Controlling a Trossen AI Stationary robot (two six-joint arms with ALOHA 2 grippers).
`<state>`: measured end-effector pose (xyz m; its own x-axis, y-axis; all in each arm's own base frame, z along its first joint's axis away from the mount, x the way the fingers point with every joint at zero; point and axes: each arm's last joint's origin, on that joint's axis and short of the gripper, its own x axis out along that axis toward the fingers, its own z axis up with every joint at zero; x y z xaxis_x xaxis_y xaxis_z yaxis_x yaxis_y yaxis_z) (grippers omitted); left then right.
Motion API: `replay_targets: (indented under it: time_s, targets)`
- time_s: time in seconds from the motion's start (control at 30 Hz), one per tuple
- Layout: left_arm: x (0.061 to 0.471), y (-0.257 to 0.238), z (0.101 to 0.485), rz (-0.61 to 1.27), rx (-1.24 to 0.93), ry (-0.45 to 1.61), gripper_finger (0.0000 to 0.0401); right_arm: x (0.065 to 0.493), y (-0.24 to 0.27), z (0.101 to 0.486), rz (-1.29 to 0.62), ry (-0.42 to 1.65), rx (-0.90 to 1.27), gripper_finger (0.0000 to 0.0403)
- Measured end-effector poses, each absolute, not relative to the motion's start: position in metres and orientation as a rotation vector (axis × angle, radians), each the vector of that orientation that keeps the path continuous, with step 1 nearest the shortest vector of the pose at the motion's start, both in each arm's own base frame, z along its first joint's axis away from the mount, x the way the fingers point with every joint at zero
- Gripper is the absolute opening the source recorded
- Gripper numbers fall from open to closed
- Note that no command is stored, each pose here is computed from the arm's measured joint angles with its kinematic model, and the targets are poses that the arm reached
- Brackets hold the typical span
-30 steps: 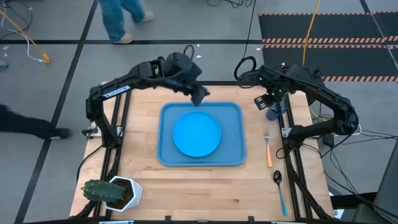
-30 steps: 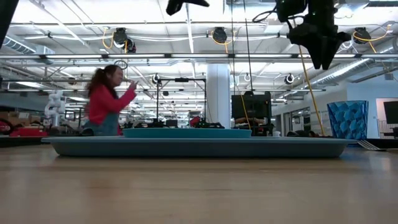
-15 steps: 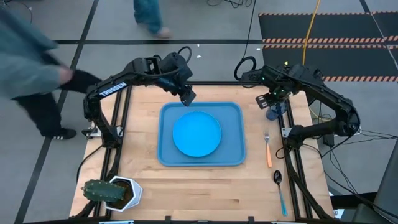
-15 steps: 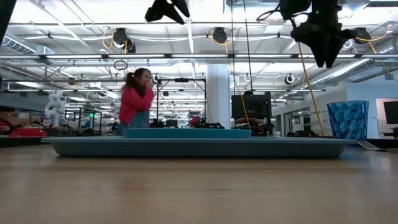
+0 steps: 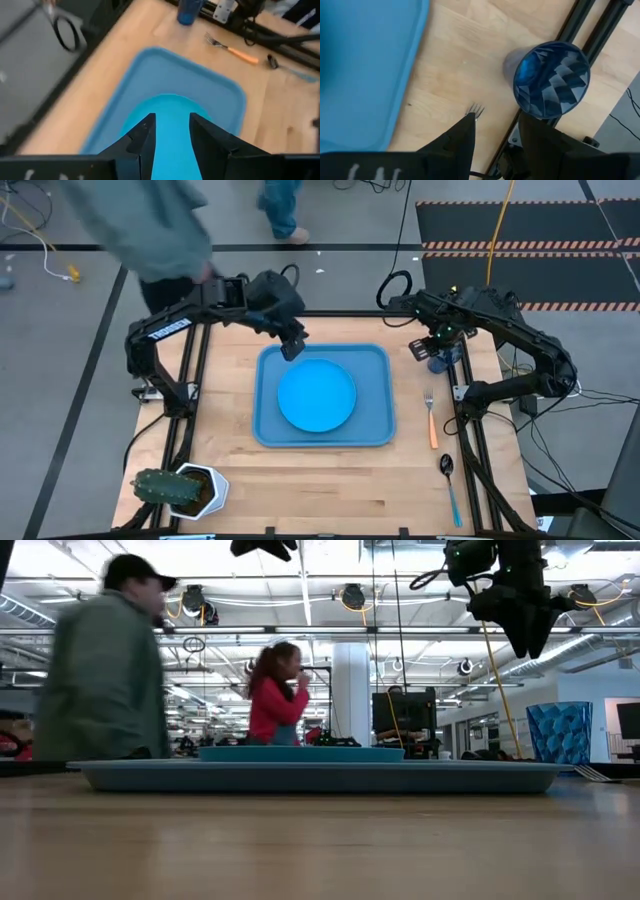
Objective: Pick and place plate/cup/fork/spoon on tray
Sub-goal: Put the blue glass on the blue serving tray to the top left of the blue plate
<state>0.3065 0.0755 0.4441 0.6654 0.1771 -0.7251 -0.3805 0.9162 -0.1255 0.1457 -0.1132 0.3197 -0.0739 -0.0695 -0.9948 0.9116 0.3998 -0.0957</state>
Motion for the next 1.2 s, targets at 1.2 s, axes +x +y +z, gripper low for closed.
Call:
replay_targets:
  time_s: [1.2]
  targets:
    - [0.299, 0.058, 0.439, 0.315, -0.244, 0.899, 0.012, 0.144, -0.115, 0.279, -1.169, 1.41, 0.894, 0.0141]
